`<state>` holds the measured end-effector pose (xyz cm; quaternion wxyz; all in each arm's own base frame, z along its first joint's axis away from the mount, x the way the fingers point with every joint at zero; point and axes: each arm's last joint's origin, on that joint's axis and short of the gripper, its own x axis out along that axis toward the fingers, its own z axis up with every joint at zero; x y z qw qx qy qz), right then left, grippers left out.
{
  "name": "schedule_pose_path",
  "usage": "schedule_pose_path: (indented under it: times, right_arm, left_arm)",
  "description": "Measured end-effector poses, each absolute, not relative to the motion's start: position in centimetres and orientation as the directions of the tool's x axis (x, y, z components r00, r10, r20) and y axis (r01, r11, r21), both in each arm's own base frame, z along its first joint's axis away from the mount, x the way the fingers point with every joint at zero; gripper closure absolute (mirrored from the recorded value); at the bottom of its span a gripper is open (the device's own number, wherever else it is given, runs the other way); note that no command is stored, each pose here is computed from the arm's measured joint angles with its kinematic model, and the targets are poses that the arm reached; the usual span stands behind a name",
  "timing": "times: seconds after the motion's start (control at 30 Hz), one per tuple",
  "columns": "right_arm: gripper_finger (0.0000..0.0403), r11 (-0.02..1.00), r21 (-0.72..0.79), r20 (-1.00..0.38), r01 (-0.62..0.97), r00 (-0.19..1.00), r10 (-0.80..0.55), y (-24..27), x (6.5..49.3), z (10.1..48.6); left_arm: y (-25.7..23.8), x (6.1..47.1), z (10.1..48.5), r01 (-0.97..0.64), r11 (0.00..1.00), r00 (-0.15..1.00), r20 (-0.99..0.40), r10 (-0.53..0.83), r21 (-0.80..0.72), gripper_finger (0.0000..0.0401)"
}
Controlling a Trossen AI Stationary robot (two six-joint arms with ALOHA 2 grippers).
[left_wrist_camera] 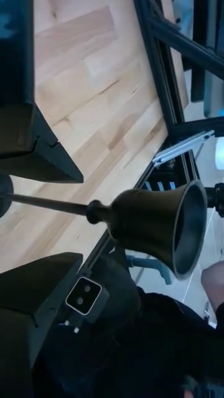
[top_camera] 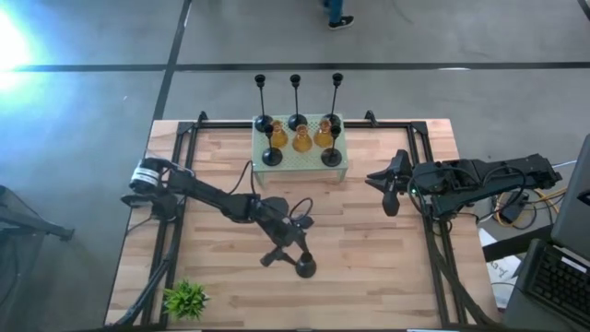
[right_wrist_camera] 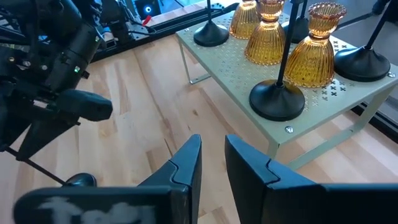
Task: Pick & Place candle stick holders
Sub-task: Align the small black candle holder with the other small black candle holders on the shelf
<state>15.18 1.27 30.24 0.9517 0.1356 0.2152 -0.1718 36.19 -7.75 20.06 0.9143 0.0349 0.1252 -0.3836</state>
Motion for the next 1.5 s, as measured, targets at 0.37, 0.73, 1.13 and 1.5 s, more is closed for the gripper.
schedule_pose_path:
  times: [0.37, 0.73, 1.13, 1.5]
  right_arm:
    - [0.0325, 0.904, 0.184, -0.456, 0.385, 0.848, -0.269, 1.3, 15.2, 30.2]
    - [0.0322, 0.904, 0.18, -0.461, 0.387, 0.845, -0.27, 1.3, 15.1, 30.2]
    - [0.0342, 0.904, 0.16, -0.495, 0.397, 0.825, -0.274, 1.2, 14.9, 29.8]
    - [0.0337, 0.901, 0.163, -0.483, 0.402, 0.829, -0.282, 1.2, 15.0, 29.9]
  left_arm:
    - [-7.9, 37.1, 19.1, 0.71, 0.704, 0.678, -0.246, -0.692, -0.026, 0.0281]
    - [-8.2, 37.4, 18.8, 0.501, 0.865, 0.84, -0.231, -0.49, -0.014, 0.0384]
    - [-9.4, 35.2, 24.7, -0.156, 0.981, 0.954, -0.24, 0.181, 0.119, 0.0384]
    - [-4.9, 34.1, 31.2, -0.634, 0.763, 0.759, -0.089, 0.645, 0.125, 0.0384]
